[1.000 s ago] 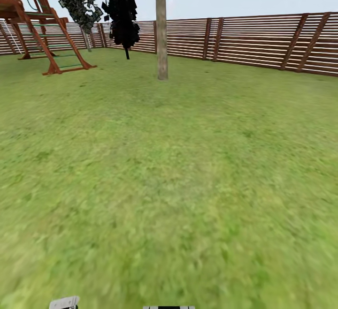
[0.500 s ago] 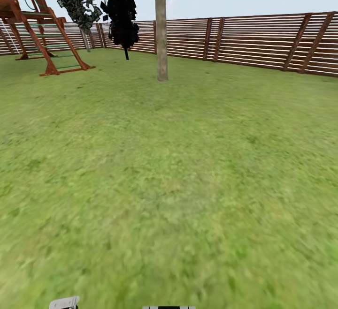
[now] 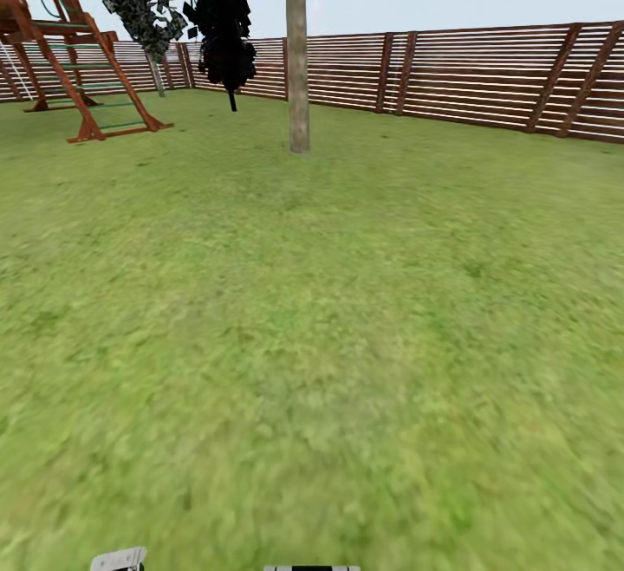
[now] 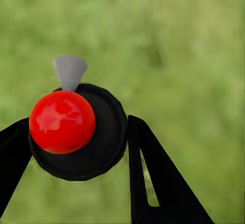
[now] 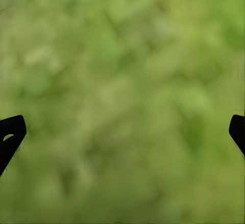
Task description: In the garden, pick up the pesticide atomizer on the floor and spray pesticide onto both trees until each tree trunk is fully covered.
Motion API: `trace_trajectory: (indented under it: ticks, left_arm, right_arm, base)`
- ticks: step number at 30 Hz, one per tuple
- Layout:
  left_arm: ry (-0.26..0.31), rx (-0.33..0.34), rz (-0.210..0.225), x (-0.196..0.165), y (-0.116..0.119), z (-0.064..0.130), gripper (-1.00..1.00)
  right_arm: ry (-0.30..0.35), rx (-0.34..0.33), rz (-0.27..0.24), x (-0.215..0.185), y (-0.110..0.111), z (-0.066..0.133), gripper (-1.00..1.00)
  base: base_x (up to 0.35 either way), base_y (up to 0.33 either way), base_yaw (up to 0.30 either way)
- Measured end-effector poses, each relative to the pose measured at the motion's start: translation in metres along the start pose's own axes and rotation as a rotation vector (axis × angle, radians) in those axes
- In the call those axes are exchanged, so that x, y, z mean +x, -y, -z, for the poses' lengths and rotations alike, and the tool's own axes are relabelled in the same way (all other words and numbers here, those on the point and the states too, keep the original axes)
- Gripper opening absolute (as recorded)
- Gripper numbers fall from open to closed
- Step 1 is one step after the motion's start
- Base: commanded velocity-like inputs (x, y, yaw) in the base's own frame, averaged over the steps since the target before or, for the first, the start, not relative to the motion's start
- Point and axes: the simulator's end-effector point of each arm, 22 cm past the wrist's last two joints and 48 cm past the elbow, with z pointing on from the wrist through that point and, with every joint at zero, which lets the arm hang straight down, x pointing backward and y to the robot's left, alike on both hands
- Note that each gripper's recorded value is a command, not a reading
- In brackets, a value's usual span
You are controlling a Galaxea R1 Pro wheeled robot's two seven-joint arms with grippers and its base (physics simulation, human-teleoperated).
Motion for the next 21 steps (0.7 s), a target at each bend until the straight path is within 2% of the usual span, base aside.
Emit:
trace_trajectory:
  ticks: [21]
  left_arm:
    - [0.000, 0.000, -0.001, 0.0000, 0.0001, 0.0000, -1.00]
  right_arm:
    - [0.000, 0.000, 0.000, 0.0000, 0.0000, 0.0000, 1.00]
  base:
    - [0.338, 0.000, 0.000]
